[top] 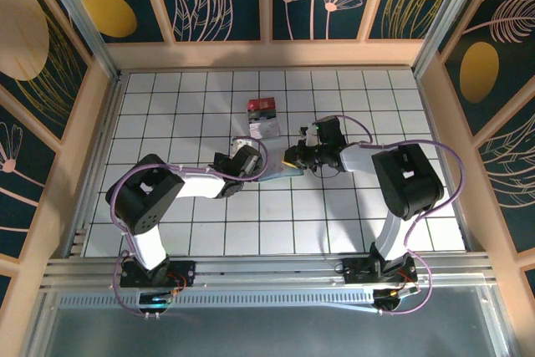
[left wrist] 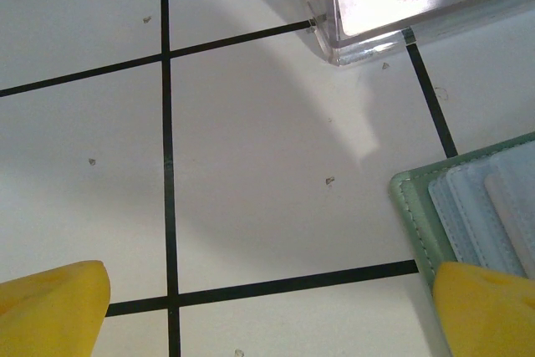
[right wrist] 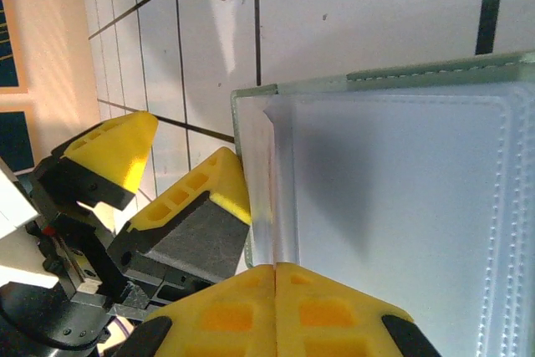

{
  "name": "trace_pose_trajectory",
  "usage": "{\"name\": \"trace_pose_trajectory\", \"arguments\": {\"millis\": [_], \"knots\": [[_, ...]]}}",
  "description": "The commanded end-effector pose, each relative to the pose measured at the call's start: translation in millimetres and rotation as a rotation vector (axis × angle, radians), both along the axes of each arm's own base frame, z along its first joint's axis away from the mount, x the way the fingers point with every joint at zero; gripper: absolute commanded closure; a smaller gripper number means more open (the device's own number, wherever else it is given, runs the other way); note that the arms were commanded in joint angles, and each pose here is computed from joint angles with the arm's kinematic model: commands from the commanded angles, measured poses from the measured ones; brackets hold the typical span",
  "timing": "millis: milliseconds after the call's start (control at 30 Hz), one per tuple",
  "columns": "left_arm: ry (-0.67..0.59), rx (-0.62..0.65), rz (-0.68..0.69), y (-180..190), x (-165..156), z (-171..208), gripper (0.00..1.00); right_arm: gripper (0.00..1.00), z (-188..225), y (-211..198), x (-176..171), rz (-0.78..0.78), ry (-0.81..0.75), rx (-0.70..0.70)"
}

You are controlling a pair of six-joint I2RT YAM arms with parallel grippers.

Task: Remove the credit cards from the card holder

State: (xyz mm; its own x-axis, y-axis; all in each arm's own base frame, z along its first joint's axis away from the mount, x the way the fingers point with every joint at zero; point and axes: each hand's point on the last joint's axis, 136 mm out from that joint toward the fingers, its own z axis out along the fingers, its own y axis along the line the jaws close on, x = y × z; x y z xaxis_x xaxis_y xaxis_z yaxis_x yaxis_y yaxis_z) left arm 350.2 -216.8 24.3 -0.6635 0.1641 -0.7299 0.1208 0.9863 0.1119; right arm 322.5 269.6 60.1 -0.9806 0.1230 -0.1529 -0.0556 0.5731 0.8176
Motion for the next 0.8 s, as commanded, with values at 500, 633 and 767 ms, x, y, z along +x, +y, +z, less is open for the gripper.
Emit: {"name": "trace_pose_trajectory", "arguments": {"millis": [500, 633, 767], "knots": [[-0.043, -0.105, -0.103, -34, 11, 55, 0.01, 0.93, 2, 7, 1, 0.014, -0.026, -0.04], [0.008, -0.051, -0.115, -34, 11, 27, 0.01, 0.9, 5, 9, 1, 0.017, -0.029, -0.035], [0.039, 0.003, -0.105, -27, 8, 9, 0.01, 0.88, 5, 11, 1, 0.018, -0.028, -0.028]]}}
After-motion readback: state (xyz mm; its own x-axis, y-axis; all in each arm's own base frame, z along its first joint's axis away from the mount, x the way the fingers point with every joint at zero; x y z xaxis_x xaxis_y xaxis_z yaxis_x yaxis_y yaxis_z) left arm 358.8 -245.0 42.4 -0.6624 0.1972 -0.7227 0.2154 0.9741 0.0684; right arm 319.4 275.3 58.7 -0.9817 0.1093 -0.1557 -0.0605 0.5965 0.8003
